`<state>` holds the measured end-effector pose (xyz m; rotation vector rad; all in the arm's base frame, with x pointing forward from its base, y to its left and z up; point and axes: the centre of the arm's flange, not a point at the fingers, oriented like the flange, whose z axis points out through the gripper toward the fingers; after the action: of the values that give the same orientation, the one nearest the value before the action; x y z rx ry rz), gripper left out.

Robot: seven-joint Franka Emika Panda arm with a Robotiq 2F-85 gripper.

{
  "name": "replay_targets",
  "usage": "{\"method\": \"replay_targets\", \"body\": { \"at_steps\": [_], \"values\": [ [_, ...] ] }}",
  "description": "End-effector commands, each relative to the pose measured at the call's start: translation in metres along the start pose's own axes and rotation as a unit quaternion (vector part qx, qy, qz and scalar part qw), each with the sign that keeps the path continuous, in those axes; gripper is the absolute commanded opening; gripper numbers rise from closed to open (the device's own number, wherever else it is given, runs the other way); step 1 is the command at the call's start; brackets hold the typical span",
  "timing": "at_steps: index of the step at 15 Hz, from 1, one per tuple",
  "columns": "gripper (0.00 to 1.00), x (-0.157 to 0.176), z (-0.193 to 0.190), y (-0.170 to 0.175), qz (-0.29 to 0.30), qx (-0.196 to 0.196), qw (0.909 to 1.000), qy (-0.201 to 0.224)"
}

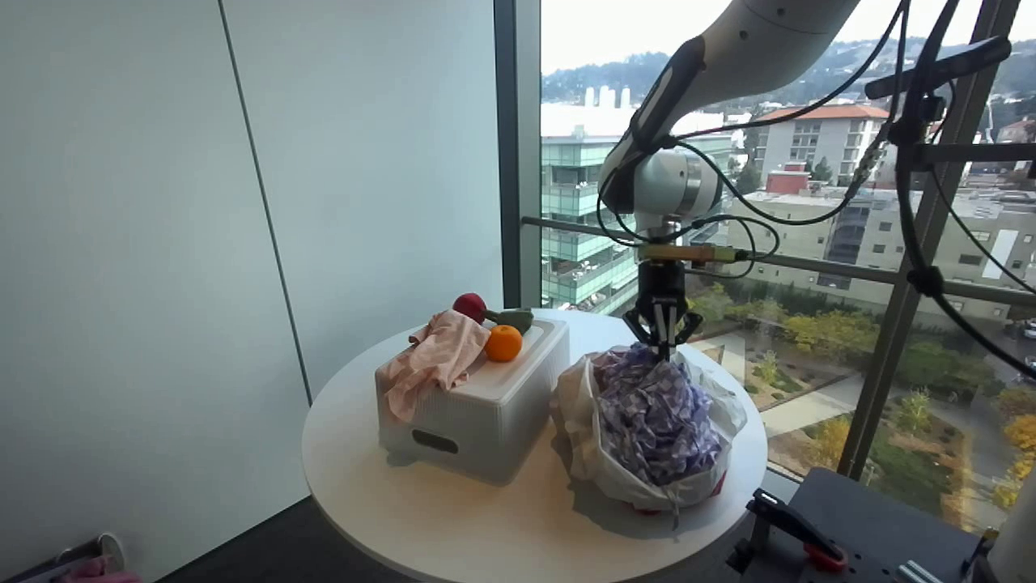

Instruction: Remove the clothing and towel from the plastic bag and put them on top of the white storage container.

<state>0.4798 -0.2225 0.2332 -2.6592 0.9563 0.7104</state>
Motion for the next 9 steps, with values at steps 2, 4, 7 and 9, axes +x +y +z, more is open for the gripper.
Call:
{"method": "replay_targets", "body": {
  "at_steps": [2,4,7,9],
  "values": [
    [0.01,-0.078,-0.047,0.034,0.08,0.012,0.9929,0.087],
    [0.01,-0.102,-0.066,0.046,0.104,0.019,0.9861,0.129],
    [0.01,-0.145,-0.103,0.058,0.134,0.013,0.9724,0.191],
    [0.03,-0.174,-0.133,0.062,0.148,-0.004,0.9608,0.234]
  ]
}}
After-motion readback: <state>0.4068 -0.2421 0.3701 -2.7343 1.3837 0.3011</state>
